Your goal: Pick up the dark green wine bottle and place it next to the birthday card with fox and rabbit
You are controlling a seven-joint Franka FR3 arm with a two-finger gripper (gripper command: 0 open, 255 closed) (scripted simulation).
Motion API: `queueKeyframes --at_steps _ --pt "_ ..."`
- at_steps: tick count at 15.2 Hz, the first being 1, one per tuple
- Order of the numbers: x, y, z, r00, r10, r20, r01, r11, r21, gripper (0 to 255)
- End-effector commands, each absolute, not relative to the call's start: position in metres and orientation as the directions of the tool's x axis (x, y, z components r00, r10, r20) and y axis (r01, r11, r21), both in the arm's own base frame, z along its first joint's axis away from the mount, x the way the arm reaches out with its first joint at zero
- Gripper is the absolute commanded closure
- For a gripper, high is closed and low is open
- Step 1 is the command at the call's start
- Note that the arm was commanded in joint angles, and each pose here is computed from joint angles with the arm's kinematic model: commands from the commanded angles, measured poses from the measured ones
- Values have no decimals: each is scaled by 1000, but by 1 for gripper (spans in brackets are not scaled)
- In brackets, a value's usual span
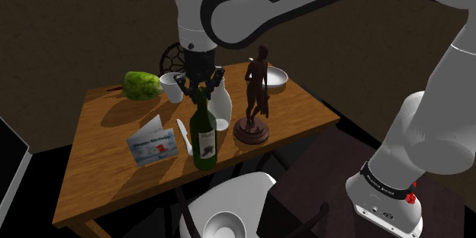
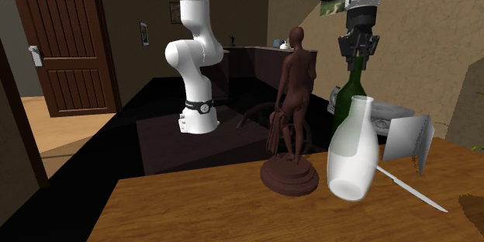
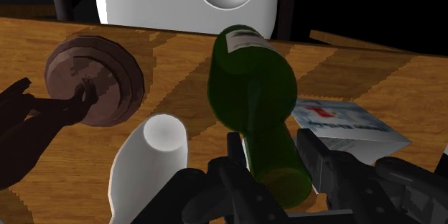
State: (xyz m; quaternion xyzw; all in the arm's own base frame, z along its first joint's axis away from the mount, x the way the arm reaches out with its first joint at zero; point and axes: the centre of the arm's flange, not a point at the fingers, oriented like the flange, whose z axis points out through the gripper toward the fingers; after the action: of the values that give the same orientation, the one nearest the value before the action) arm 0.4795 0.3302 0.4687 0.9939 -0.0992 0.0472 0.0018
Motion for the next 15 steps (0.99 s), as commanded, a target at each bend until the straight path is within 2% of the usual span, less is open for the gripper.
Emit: queueKeyframes --at_steps 1,3,4,9,13,15 --pt "479 330 469 976 -197 95 -197 -980 -6 255" --pt "479 330 469 976 -197 95 -197 -980 -6 255" --pt "479 330 469 976 -197 95 -197 -980 -6 0" --pt "480 330 469 976 -197 95 -197 -980 -6 0" --pt "475 331 519 976 -197 95 -197 -980 -6 0" --pt "475 331 519 976 -197 95 -197 -980 -6 0"
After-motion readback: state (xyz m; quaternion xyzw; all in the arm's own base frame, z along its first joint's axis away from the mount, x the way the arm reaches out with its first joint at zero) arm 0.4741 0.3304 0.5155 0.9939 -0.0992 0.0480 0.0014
